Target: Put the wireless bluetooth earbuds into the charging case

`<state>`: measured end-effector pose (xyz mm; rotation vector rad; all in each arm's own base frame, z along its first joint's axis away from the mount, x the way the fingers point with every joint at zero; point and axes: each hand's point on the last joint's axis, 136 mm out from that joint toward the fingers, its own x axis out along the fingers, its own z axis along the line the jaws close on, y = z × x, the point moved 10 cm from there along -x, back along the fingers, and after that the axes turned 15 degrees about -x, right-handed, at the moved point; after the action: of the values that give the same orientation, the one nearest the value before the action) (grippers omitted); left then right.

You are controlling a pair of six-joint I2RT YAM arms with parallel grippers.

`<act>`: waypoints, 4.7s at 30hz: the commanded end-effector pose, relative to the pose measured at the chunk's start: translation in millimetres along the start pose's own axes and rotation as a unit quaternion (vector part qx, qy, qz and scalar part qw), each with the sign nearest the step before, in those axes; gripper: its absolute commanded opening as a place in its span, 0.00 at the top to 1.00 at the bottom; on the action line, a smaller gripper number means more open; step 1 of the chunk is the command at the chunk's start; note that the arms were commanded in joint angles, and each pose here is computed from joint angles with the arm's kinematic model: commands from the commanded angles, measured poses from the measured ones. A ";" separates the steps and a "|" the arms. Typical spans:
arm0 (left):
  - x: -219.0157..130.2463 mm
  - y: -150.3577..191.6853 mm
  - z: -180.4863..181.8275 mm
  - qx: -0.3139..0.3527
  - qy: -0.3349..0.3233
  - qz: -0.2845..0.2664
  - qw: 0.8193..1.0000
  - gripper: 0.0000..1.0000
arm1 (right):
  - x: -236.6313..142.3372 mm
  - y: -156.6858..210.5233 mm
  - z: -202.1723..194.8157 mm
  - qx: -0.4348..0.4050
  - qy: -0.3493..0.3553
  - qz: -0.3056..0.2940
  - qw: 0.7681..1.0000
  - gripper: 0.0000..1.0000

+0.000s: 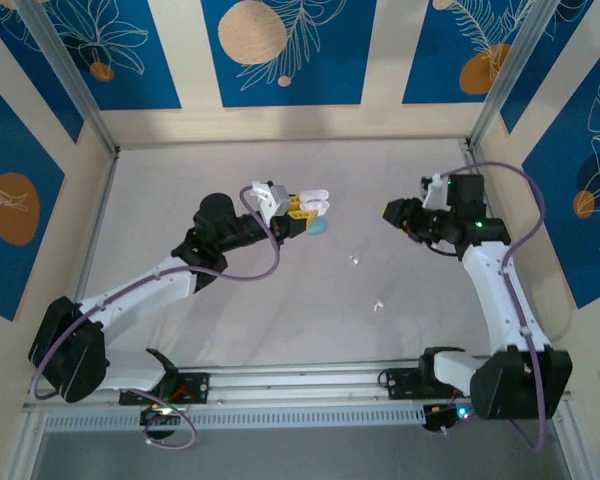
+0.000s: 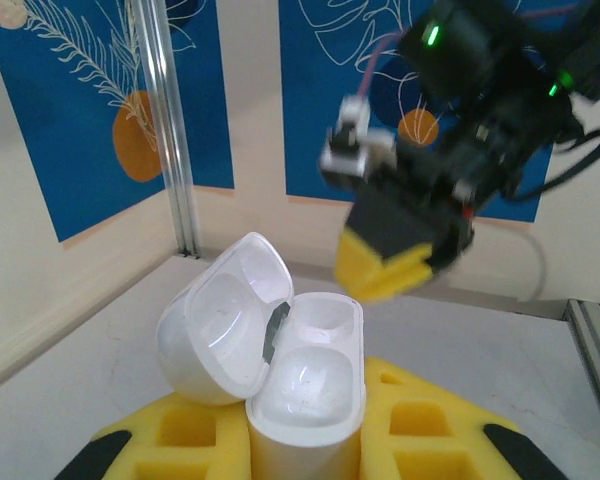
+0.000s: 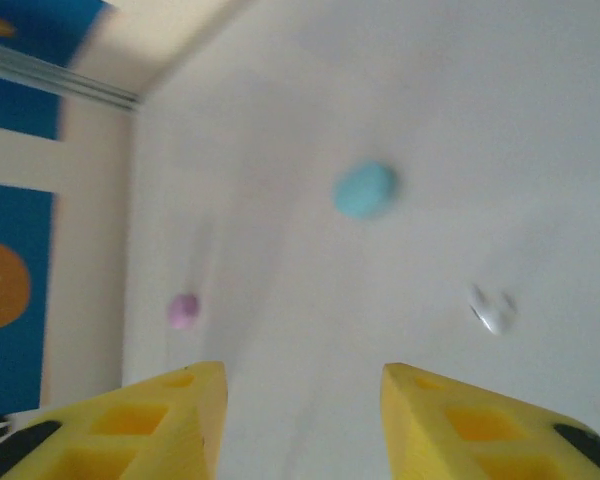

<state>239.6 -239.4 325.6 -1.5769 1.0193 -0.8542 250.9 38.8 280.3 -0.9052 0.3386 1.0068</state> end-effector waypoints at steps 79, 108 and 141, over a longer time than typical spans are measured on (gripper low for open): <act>-12.5 -8.8 -6.7 0.007 -0.023 -0.037 0.999 0.84 | 140.7 124.3 -13.0 -0.083 0.114 0.387 0.911 0.72; -12.4 -9.9 -6.3 0.008 -0.027 -0.041 0.999 0.84 | 116.4 111.0 -39.1 0.038 0.097 0.324 0.940 0.62; -15.6 -9.2 -6.4 0.009 -0.036 -0.040 0.999 0.83 | 145.0 96.9 -20.9 -0.036 0.093 0.348 0.932 0.61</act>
<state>235.0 -228.3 327.9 -1.6314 0.9255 -0.8227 247.6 128.5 133.5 -0.9546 0.7851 1.5599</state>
